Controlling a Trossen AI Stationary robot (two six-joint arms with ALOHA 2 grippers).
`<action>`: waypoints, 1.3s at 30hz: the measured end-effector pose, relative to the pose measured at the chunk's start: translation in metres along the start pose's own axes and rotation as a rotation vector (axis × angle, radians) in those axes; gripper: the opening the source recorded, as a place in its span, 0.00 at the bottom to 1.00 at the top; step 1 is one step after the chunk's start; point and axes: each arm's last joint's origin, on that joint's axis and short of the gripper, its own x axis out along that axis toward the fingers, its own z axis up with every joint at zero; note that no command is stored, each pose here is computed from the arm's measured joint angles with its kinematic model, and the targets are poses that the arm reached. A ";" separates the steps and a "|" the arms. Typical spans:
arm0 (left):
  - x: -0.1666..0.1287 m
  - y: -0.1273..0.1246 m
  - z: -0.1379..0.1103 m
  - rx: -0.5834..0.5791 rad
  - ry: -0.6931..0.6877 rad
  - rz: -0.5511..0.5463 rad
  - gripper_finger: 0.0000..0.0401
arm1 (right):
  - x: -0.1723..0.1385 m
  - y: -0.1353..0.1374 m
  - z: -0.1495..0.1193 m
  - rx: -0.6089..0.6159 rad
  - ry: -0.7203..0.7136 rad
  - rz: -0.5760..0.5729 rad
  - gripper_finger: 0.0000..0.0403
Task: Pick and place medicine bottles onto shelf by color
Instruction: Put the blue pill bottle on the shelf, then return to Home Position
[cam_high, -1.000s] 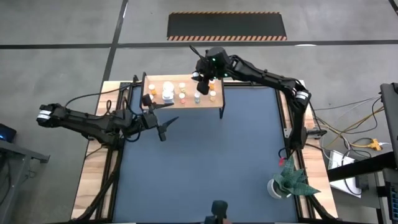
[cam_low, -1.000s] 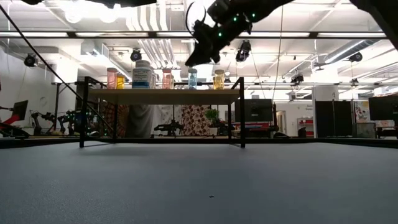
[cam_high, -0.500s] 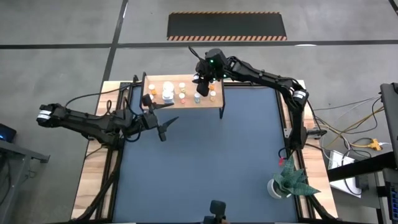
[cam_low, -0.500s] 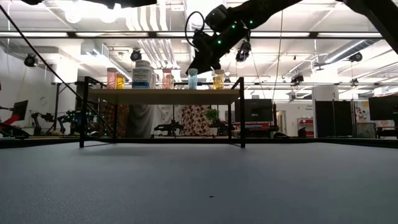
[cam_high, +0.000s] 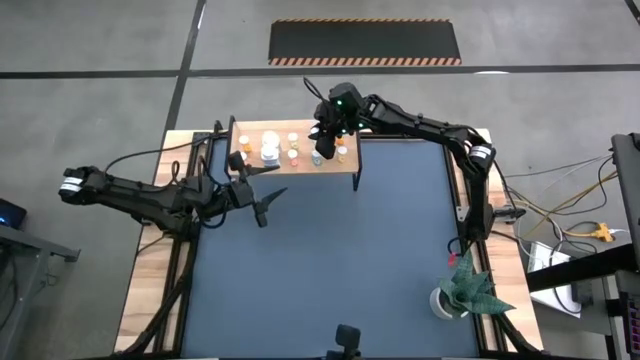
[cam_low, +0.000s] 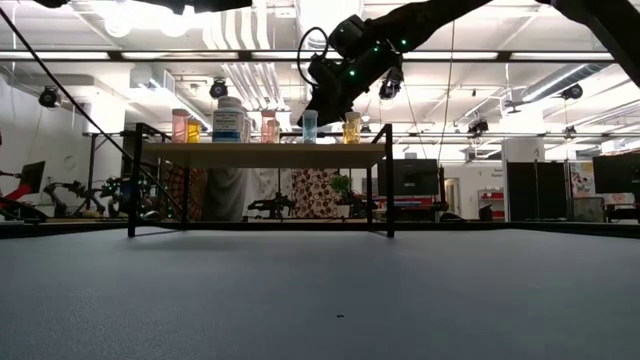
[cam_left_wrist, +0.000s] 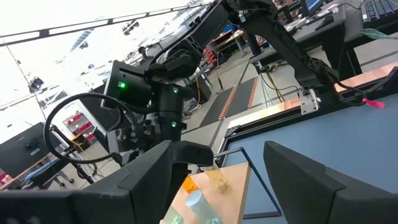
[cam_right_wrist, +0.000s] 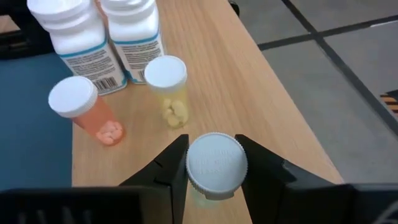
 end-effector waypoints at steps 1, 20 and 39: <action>0.000 0.000 0.000 0.000 0.000 0.000 0.59 | 0.000 0.000 0.000 0.002 -0.001 0.000 0.29; 0.000 -0.001 -0.001 0.002 0.002 -0.001 0.59 | 0.003 0.003 -0.005 0.018 0.016 0.000 0.30; 0.000 -0.001 -0.001 0.001 0.002 -0.001 0.59 | -0.003 0.003 0.000 0.022 0.021 0.000 0.45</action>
